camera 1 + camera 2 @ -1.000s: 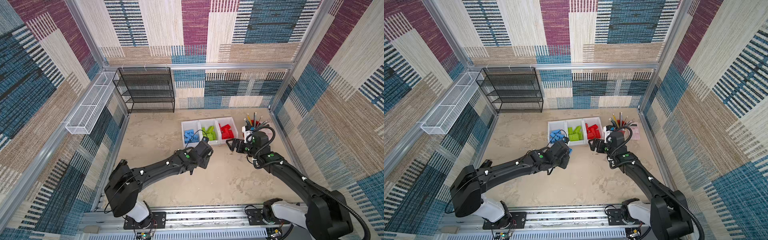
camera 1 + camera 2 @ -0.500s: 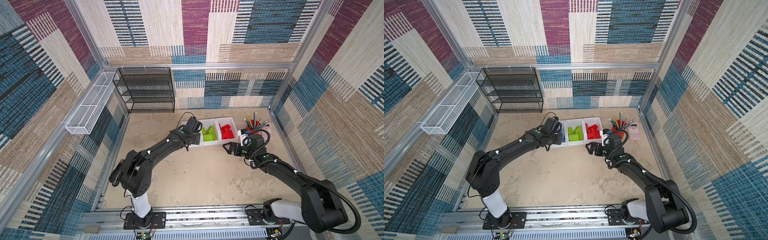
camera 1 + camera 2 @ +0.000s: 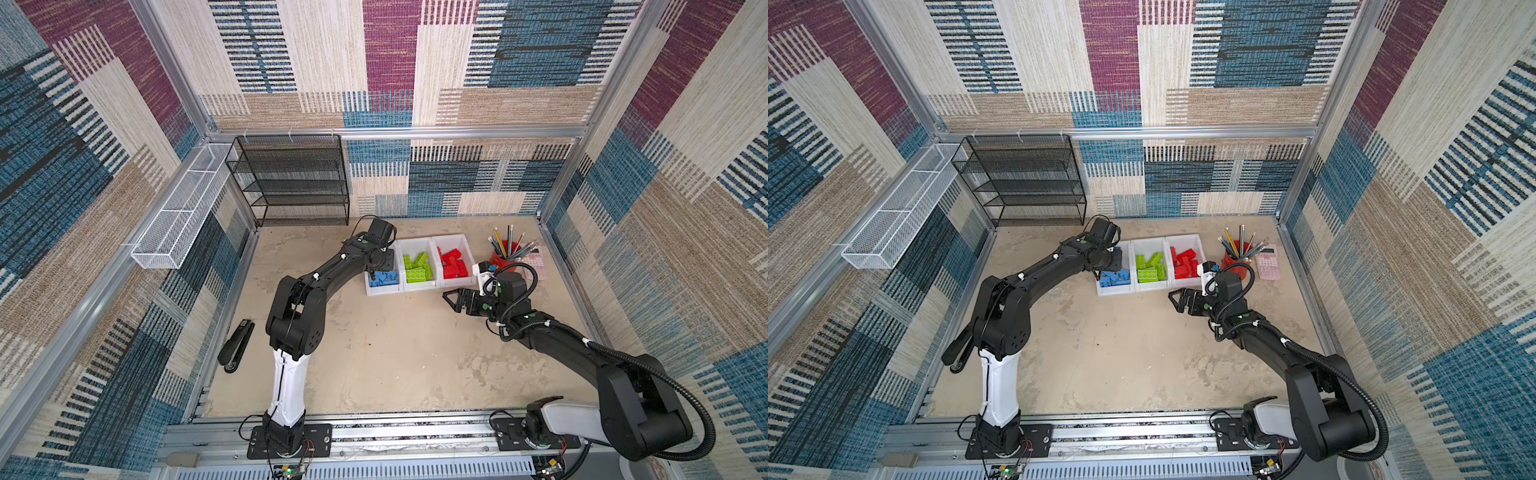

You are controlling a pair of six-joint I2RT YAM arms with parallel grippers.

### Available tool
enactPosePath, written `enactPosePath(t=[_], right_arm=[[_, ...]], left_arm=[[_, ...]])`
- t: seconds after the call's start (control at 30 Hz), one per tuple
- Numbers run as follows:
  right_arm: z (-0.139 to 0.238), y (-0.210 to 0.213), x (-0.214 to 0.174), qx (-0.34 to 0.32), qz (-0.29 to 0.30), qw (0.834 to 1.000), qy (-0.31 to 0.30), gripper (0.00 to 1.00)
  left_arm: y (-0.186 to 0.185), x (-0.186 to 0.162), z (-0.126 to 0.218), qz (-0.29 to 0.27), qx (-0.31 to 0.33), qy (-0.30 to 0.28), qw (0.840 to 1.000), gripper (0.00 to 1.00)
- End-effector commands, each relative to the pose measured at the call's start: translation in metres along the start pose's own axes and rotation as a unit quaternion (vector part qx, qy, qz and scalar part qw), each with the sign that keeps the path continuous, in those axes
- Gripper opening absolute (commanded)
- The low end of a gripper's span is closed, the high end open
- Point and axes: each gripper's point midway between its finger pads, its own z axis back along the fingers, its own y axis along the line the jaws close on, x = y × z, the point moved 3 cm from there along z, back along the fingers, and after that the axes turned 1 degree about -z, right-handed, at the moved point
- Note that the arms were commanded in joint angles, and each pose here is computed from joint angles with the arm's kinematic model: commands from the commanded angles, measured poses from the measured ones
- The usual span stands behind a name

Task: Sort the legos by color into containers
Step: 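Release the blue brick into the blue compartment and lift the left gripper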

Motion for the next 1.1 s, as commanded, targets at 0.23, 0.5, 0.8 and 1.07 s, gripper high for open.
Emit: enactPosePath(t=[0.23, 0.5, 0.8, 1.07], right_arm=[[0.005, 0.011, 0.012, 0.02, 0.012, 0.999, -0.027, 0.99], [0.033, 0.034, 0.041, 0.021, 0.03, 0.996, -0.078, 0.99], [0.115, 0.07, 0.111, -0.072, 0.099, 0.971, -0.205, 0.99], [0.177, 0.089, 0.153, -0.145, 0.127, 0.935, -0.297, 0.99]], left_arm=[[0.003, 0.0, -0.014, -0.012, -0.013, 0.016, 1.0, 0.44], [0.001, 0.008, -0.002, 0.006, -0.033, -0.019, 0.999, 0.6], [0.004, 0.034, 0.046, 0.024, -0.045, -0.12, 0.991, 0.65], [0.015, 0.038, 0.08, 0.019, -0.06, -0.18, 0.982, 0.67]])
